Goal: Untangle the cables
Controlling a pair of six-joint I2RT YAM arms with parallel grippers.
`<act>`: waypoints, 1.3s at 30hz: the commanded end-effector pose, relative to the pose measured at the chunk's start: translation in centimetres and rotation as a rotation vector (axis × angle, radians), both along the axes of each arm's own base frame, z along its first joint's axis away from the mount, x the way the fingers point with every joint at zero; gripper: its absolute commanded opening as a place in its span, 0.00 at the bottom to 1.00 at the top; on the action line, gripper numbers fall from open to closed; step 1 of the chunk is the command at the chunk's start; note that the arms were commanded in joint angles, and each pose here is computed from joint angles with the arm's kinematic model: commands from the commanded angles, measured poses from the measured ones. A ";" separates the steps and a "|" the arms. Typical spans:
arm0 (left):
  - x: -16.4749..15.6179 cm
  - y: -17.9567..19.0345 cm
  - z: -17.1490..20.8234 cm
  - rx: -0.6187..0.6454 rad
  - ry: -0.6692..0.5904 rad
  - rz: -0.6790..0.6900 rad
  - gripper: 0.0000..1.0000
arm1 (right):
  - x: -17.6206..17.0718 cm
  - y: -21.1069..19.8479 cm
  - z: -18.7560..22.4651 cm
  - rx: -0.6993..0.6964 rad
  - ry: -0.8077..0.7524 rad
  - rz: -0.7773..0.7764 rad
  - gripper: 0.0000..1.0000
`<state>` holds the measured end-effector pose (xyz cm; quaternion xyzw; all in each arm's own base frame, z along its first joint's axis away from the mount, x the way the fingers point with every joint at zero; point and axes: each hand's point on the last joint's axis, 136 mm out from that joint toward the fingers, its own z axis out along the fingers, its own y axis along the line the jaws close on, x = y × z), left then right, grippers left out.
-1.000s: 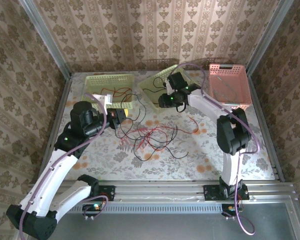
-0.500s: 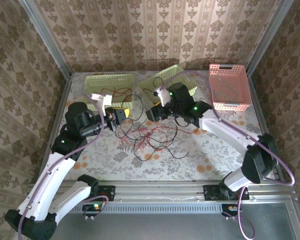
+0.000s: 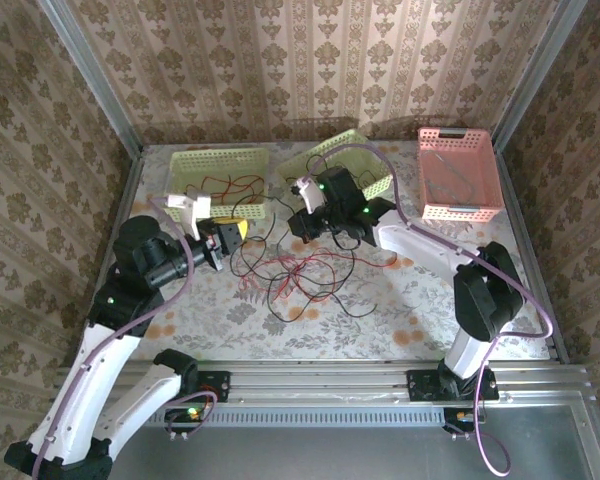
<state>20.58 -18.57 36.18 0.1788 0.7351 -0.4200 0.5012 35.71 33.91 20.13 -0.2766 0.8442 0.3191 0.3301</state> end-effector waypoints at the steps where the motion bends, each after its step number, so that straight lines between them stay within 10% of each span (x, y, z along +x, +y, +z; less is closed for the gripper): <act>1: 1.1 1.1 -0.8 0.020 -0.011 0.071 0.00 | 0.0 -1.1 5.9 0.069 -0.128 -0.064 0.00; 5: 2.6 1.6 -2.9 0.017 0.045 0.121 0.00 | -0.9 -2.3 11.5 0.156 -0.215 -0.098 0.00; 10: 3.4 1.0 -4.7 -0.013 0.087 0.109 0.37 | -3.3 -3.5 18.9 0.279 -0.333 -0.101 0.00; 21: 4.7 0.3 -9.8 -0.018 0.215 0.112 0.73 | -3.7 -6.0 25.7 0.327 -0.504 -0.194 0.00; 39: 4.0 3.3 -15.0 0.004 0.361 0.284 0.81 | 11.6 -12.0 25.4 0.290 -0.566 -0.612 0.00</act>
